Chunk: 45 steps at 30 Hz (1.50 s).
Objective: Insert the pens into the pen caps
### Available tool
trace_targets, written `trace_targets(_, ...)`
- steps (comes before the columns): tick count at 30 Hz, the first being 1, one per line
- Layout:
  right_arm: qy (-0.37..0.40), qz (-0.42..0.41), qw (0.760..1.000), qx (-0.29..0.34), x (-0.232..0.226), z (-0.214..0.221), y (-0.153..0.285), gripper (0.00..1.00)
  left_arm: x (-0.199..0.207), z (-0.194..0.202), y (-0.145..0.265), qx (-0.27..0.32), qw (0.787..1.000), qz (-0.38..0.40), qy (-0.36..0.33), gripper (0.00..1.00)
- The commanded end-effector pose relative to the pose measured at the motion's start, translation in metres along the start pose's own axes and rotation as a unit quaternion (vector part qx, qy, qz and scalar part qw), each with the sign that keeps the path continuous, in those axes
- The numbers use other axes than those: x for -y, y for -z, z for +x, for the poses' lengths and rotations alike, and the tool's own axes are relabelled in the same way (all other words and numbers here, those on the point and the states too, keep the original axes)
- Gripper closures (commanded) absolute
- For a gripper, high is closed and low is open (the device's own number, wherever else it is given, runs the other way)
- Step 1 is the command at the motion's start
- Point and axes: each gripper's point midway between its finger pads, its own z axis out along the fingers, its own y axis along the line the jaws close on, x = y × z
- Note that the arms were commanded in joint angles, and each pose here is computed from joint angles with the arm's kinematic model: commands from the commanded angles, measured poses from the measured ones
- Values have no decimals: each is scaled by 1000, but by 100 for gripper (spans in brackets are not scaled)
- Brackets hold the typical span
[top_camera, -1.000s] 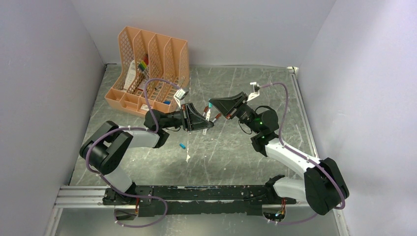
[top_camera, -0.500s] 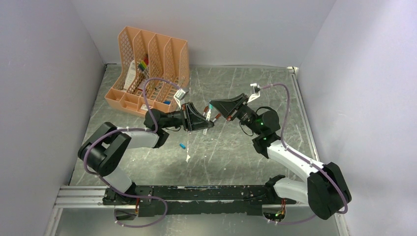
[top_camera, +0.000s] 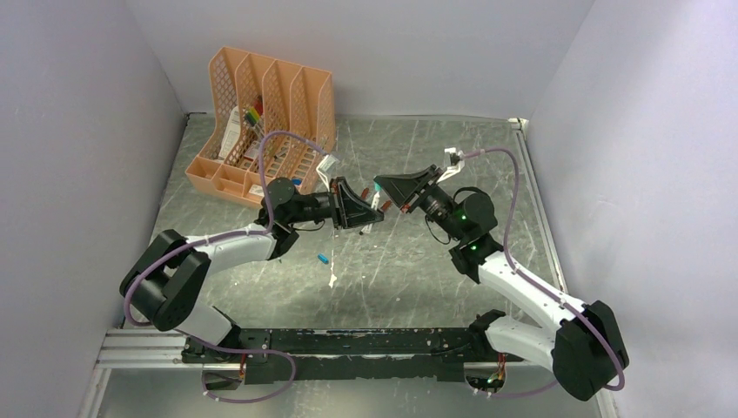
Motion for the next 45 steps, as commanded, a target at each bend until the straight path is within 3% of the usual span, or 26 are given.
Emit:
trace_targets(1, 6, 22, 999, -43, 8, 23, 5, 100, 10, -27, -8, 40, 998, 0, -50, 93)
trace_targets(21, 17, 35, 999, -29, 12, 26, 15, 100, 18, -48, -5, 110, 994, 5, -24, 93)
trace_targets(26, 22, 24, 999, -27, 7, 26, 14, 100, 19, -47, -9, 96, 995, 14, -39, 93)
trace_targets(32, 56, 13, 998, -15, -9, 4, 15, 83, 4, -34, -13, 52, 996, 1, -77, 93)
trace_targets(45, 74, 17, 997, -1, -18, -9, 24, 53, -6, -19, -13, 21, 994, 3, -107, 93)
